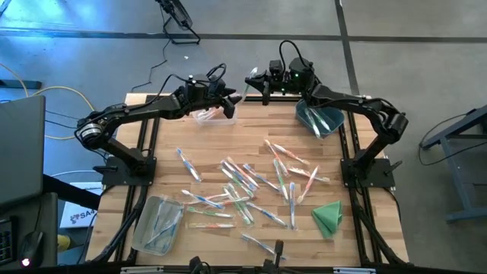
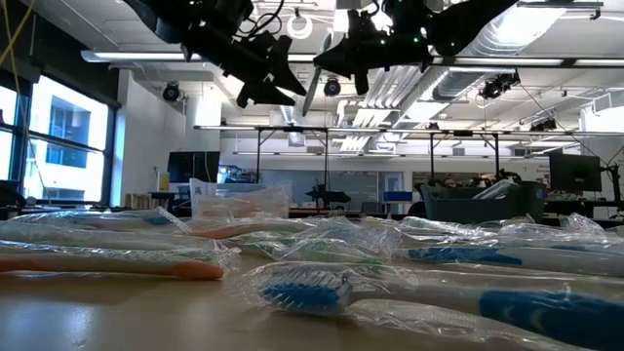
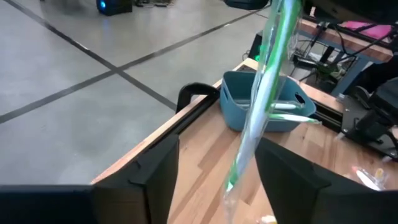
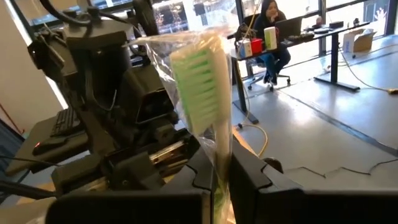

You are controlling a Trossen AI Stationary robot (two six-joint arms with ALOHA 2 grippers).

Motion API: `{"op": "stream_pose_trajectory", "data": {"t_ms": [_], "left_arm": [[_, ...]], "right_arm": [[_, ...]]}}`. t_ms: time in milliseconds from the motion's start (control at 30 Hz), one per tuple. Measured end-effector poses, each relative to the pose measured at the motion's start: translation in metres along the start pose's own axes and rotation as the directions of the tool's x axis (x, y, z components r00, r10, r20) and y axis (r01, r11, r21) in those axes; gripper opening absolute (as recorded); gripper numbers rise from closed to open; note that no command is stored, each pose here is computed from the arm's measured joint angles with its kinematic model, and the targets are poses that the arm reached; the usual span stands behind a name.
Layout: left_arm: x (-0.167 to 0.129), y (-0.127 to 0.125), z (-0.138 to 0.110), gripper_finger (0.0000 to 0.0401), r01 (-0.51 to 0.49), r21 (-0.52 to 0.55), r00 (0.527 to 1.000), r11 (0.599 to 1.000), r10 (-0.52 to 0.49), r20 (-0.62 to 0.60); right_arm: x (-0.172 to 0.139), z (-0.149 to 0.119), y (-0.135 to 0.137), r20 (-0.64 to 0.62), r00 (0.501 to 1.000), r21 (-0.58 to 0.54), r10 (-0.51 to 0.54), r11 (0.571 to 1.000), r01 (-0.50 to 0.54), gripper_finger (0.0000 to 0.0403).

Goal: Pick & Place Toothbrushes
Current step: Put the green toothbrush into the blue bin

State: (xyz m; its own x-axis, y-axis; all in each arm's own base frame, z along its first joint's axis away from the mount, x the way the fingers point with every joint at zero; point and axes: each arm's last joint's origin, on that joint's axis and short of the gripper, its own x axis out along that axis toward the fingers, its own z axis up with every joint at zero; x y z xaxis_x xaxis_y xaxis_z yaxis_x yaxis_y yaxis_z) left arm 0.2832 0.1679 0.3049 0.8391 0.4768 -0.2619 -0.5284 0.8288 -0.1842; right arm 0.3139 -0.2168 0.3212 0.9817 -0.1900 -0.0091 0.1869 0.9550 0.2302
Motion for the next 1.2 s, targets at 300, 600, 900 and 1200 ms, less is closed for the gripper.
{"op": "stream_pose_trajectory", "data": {"t_ms": [300,600,900,1200], "left_arm": [[-0.011,0.004,0.007,0.0217,-0.052,0.061,0.999,0.997,0.052,0.011],[-0.046,0.029,0.02,0.0218,-0.153,0.022,0.988,0.988,0.154,-0.023],[-0.048,0.043,0.02,0.0218,-0.2,0.0,0.979,0.98,0.2,-0.034],[-0.047,0.043,0.02,0.0218,-0.195,0.001,0.98,0.981,0.195,-0.038]], "right_arm": [[-0.019,0.005,-0.034,-0.016,0.994,0.03,-0.107,0.994,0.108,0.0015],[-0.079,0.023,-0.049,-0.192,0.875,-0.011,-0.445,0.892,0.452,0.0015],[-0.131,0.009,-0.049,-0.511,0.579,-0.056,-0.635,0.697,0.715,0.0015],[-0.154,-0.007,-0.049,-0.667,0.311,-0.17,-0.677,0.545,0.821,0.0015]]}}
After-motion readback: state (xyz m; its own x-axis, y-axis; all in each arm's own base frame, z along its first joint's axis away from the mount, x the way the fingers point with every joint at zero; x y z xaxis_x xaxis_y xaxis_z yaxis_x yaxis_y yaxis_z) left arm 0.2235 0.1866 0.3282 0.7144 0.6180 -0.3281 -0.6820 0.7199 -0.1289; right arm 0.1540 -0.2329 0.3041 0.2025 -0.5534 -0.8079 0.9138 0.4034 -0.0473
